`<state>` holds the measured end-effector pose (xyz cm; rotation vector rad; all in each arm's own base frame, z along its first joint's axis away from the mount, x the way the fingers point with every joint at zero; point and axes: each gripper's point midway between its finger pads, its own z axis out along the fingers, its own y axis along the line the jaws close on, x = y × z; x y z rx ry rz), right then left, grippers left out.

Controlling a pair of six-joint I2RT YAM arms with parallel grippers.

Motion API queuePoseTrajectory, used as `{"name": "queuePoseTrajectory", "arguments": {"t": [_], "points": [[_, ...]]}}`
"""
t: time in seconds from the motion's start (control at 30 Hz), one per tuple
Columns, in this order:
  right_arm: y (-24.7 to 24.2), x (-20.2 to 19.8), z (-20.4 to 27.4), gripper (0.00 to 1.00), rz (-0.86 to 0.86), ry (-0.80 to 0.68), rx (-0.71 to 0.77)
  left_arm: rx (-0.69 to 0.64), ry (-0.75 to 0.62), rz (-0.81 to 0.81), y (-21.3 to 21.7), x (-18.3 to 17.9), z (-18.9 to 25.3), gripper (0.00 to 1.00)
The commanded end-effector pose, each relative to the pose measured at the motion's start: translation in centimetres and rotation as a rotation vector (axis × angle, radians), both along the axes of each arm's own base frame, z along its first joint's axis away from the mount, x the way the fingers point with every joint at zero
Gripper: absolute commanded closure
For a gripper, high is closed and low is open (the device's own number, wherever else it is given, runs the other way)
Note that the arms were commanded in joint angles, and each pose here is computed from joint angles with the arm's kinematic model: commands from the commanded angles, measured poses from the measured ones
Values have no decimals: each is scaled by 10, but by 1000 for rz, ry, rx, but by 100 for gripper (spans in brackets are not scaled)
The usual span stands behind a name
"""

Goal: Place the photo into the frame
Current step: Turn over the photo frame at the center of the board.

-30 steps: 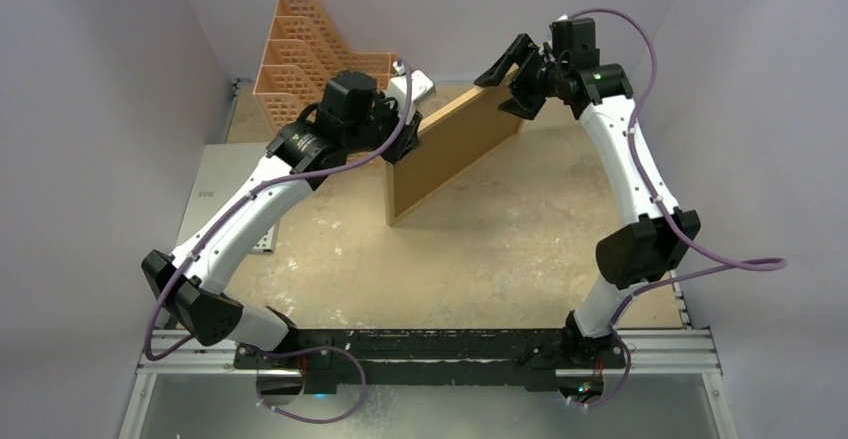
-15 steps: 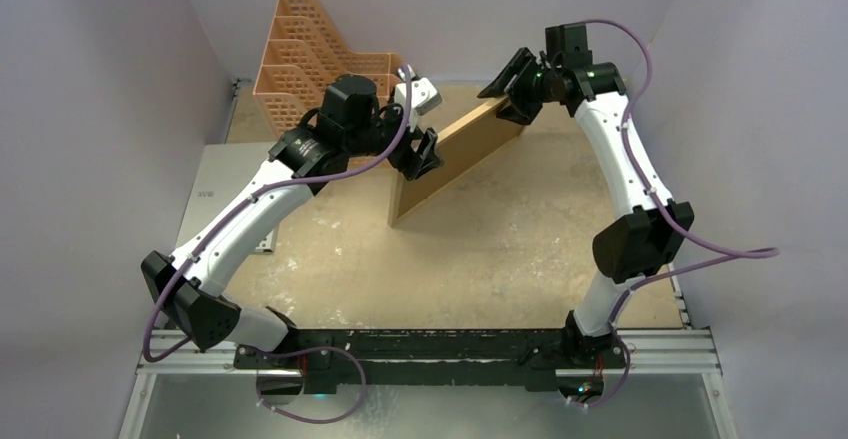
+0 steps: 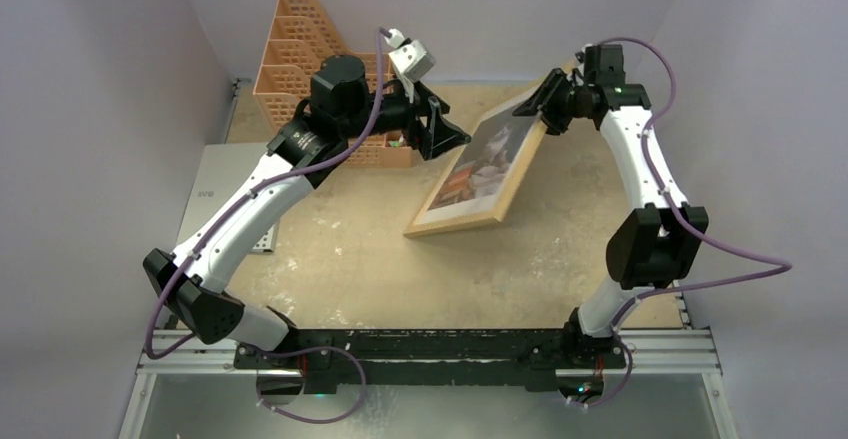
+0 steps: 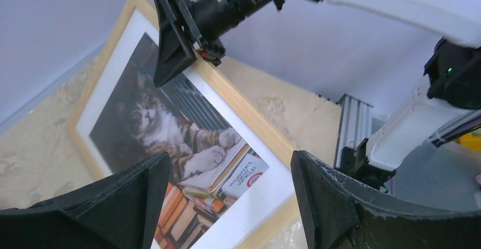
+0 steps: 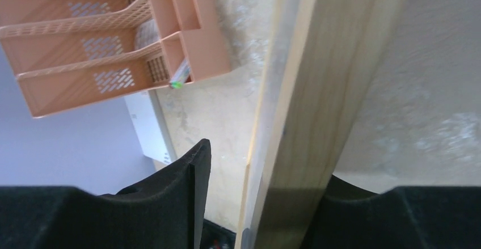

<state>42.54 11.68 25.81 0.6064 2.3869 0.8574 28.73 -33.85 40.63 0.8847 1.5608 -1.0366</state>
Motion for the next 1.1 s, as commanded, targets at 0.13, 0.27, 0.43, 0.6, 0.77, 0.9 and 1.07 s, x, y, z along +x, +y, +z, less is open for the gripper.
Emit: {"name": "queuePoseTrajectory", "arguments": {"t": [0.13,0.27,0.43,0.6,0.77,0.9,1.07], "points": [[-10,18,-14,53,326,-328,147,-32,143,154,-6,42,-10,19],[-13,35,-13,51,291,-436,172,19,245,202,2,62,-41,20],[-35,49,-48,49,279,-407,123,66,361,284,22,87,-91,21],[-49,55,-75,46,260,-379,90,187,419,403,44,99,-147,22],[-61,56,-112,37,203,-311,18,273,474,469,57,99,-194,22],[-76,57,-145,33,133,-240,-56,294,489,508,65,99,-216,22],[-93,59,-176,31,61,-163,-136,332,503,586,79,102,-240,22]]}}
